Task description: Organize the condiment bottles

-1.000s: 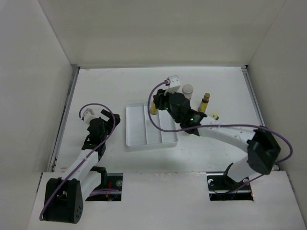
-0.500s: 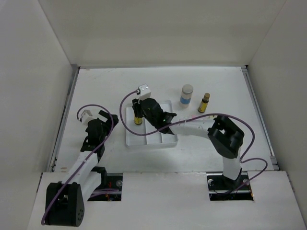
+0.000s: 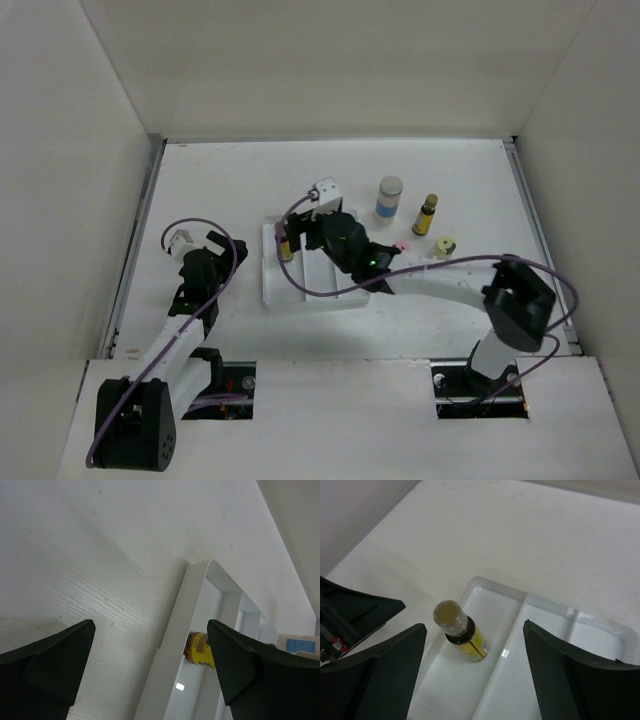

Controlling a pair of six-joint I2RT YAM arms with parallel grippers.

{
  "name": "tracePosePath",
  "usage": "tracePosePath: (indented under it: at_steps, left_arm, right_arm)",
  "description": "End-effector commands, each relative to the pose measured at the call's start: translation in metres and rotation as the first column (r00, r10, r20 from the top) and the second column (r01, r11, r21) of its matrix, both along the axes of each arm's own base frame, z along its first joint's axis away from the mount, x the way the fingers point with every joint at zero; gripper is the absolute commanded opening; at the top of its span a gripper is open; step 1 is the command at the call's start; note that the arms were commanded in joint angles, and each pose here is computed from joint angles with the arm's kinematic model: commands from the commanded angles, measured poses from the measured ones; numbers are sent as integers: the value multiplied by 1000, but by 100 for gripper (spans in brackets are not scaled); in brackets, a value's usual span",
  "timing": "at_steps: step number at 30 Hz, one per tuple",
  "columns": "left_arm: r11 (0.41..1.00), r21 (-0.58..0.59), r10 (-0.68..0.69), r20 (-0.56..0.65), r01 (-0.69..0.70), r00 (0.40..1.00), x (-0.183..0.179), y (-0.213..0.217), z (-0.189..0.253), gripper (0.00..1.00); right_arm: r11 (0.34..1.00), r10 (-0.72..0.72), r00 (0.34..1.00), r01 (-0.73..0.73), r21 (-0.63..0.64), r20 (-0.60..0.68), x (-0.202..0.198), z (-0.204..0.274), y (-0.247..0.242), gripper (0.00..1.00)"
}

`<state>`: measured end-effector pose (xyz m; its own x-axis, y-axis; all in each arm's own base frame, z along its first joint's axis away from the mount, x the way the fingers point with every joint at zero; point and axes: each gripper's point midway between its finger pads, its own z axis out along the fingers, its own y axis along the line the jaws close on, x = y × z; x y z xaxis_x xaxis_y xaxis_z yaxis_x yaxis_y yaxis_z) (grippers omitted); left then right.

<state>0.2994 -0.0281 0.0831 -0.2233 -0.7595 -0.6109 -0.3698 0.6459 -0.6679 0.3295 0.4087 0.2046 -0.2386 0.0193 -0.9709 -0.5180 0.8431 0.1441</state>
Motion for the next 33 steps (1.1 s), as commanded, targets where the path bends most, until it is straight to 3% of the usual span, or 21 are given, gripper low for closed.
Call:
tracePosePath:
  at_steps: [1, 4, 8, 12, 16, 25, 33]
  left_arm:
    - [1000, -10, 2, 57, -1, 998, 4, 0, 12, 100]
    - [1000, -10, -9, 48, 10, 999, 5, -3, 13, 100]
    - [1000, -10, -9, 53, 9, 999, 6, -4, 13, 100]
    - [1000, -7, -15, 58, 15, 998, 7, -5, 17, 100]
    - [1000, -3, -8, 58, 9, 998, 7, -6, 18, 100]
    - [1000, 16, -2, 50, 1, 999, 7, -4, 17, 100]
    - [1000, 16, 3, 52, -4, 999, 9, -4, 18, 100]
  right_arm:
    - [976, -145, 986, 127, 179, 88, 6, 71, -66, 85]
    - [931, -329, 942, 313, 188, 61, 21, 60, -152, 81]
    - [812, -559, 829, 552, 187, -22, 37, 37, -260, 77]
    - [736, -667, 742, 671, 89, -67, 57, 10, -316, 79]
    - [720, -693, 718, 694, -1, -71, 76, -10, -325, 81]
    - [673, -739, 670, 739, -32, -76, 105, -24, -339, 77]
    - [673, -739, 668, 738, -54, -85, 109, -34, -337, 33]
